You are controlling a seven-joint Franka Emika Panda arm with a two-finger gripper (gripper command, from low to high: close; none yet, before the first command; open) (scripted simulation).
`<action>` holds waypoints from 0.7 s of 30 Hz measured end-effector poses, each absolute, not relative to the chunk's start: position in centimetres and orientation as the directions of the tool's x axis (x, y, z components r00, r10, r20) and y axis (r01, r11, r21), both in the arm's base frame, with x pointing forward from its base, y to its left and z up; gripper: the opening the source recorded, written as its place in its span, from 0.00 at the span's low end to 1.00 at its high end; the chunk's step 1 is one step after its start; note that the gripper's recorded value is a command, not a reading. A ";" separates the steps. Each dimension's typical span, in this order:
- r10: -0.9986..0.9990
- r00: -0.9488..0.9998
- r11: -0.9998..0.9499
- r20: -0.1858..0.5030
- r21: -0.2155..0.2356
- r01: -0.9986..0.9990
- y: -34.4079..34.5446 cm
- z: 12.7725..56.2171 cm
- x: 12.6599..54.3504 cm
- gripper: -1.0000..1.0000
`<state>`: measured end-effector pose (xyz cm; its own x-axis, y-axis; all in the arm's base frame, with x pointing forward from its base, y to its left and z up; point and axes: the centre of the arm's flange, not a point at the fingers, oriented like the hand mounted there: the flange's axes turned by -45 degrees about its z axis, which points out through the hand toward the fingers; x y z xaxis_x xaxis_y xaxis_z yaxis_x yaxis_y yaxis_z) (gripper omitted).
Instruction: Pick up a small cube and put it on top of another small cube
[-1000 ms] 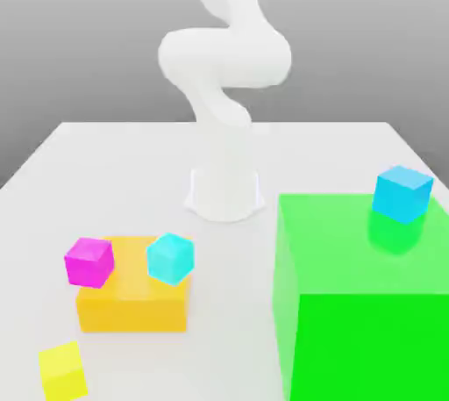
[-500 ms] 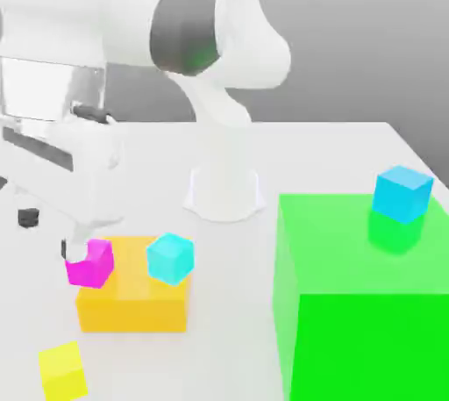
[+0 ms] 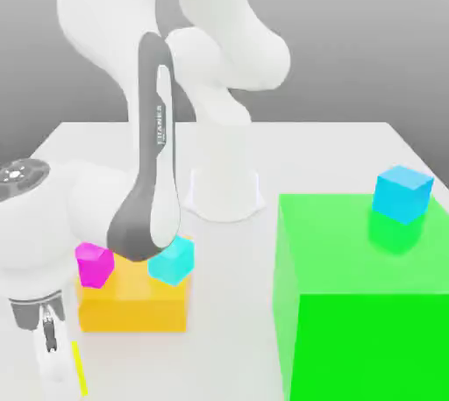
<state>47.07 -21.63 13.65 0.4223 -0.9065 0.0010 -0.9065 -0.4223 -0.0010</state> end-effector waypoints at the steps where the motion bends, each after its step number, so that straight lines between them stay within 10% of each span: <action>1: -0.906 0.422 -0.422 0.002 -0.001 -0.906 -21.6 13.7 47.1 0.00; 21: -0.776 0.631 -0.630 0.009 0.026 -0.776 -22.1 29.1 37.3 0.00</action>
<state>37.29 -22.12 29.13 0.6308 -0.7759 0.0093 -0.7758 -0.6305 0.0263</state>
